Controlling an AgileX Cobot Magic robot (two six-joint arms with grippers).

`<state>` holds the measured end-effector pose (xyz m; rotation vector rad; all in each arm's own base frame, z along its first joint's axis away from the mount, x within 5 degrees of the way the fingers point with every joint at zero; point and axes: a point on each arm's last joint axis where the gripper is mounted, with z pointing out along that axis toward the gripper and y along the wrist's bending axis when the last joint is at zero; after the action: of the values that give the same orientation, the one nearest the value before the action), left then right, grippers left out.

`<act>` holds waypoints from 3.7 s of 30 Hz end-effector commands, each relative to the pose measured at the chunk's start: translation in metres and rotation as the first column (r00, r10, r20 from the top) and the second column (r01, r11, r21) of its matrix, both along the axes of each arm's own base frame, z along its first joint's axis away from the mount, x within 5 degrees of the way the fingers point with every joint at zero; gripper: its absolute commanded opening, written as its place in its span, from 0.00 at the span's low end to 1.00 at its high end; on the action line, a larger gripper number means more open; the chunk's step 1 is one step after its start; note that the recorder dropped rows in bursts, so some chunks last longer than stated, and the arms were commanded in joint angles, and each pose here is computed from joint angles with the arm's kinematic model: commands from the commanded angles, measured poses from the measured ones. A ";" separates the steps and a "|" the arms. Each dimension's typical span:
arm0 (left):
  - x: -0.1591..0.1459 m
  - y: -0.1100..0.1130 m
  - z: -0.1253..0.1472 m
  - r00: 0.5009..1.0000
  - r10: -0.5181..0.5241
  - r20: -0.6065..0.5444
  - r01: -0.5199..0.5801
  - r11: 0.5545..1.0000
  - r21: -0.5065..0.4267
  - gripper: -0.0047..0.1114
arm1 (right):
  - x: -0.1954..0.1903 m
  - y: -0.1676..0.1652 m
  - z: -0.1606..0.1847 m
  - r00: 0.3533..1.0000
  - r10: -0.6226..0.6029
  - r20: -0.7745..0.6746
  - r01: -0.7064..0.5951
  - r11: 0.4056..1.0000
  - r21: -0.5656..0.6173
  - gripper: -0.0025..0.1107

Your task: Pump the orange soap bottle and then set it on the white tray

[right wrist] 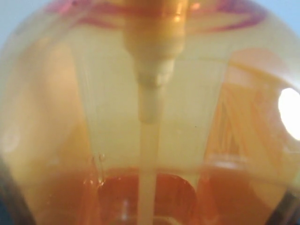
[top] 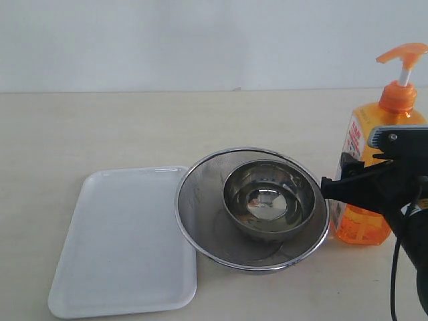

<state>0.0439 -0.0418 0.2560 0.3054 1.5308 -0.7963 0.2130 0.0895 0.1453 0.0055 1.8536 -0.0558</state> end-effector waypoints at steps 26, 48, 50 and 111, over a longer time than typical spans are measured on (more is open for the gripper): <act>-0.006 0.003 -0.023 1.000 -0.015 -0.009 0.015 0.999 -0.034 0.08 | 0.001 0.006 0.006 0.996 0.075 0.041 -0.074 0.997 -0.015 0.04; -0.013 -0.004 -0.025 0.988 -0.127 -0.094 0.118 0.989 -0.093 0.08 | 0.001 0.006 0.006 0.996 0.075 0.041 -0.074 0.997 -0.015 0.04; -0.012 -0.004 -0.025 0.988 -0.124 -0.093 0.116 0.989 -0.094 0.08 | 0.001 0.006 0.006 0.996 0.075 0.041 -0.074 0.997 -0.015 0.04; 0.010 0.030 -0.033 0.861 0.446 0.245 -0.493 0.850 0.185 0.08 | 0.002 0.007 0.006 0.996 0.074 0.042 -0.074 0.997 -0.012 0.04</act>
<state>0.0524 -0.0114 0.2297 0.1522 1.4208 -0.1953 0.2136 0.0958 0.1459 -0.0629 1.8473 -0.0112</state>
